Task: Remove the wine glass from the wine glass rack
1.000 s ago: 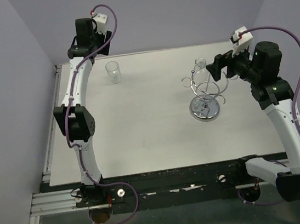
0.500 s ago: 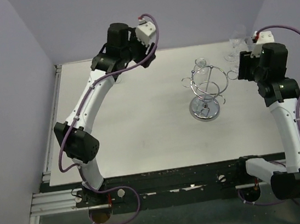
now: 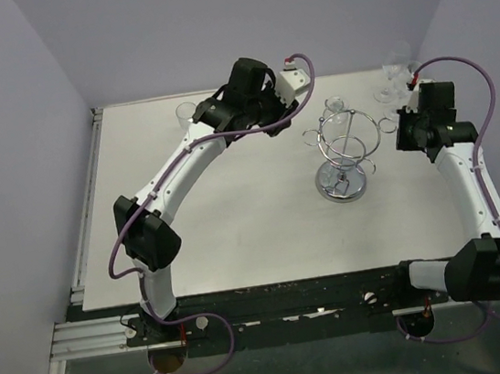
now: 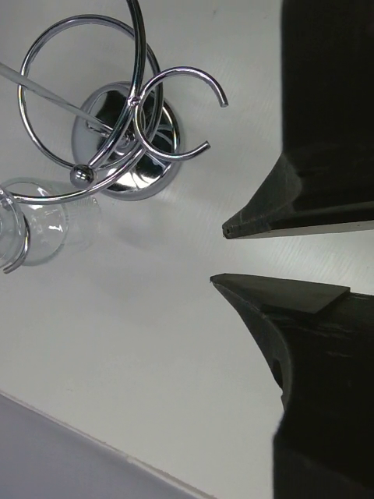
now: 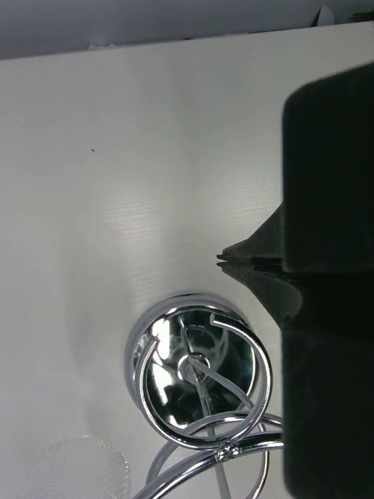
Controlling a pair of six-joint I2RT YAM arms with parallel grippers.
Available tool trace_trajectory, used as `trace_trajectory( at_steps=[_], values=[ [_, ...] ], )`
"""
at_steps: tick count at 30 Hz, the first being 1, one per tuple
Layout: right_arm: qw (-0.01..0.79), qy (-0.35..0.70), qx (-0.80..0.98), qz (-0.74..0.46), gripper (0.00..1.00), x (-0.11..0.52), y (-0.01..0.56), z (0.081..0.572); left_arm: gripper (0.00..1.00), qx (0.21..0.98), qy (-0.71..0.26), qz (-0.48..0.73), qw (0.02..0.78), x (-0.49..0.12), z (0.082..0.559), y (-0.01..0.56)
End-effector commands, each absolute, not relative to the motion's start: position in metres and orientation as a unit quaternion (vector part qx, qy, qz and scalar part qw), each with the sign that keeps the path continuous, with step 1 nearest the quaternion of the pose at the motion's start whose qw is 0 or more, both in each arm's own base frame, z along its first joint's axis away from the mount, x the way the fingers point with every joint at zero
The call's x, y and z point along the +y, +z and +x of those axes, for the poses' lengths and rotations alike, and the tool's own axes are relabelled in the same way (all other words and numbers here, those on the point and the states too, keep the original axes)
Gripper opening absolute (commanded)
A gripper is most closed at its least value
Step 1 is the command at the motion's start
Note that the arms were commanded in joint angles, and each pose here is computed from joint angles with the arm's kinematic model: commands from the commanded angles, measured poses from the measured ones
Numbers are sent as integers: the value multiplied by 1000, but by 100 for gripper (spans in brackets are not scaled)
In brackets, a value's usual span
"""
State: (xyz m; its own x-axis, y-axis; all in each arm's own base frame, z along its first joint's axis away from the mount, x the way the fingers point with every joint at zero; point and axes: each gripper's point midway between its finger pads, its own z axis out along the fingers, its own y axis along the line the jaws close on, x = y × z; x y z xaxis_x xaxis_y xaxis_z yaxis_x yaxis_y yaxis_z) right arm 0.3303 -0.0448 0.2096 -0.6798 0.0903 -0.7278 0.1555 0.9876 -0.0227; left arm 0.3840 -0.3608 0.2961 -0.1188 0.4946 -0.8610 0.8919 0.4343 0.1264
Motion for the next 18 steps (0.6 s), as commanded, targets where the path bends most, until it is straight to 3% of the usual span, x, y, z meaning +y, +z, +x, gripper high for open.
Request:
trace_trajectory(
  at_steps=[1, 18],
  values=[
    [391, 4, 917, 74, 1, -30, 206, 340, 40, 719, -220, 488, 443, -380, 377, 289],
    [382, 28, 921, 72, 1, -26, 201, 383, 43, 683, -263, 558, 392, -416, 306, 275]
  ],
)
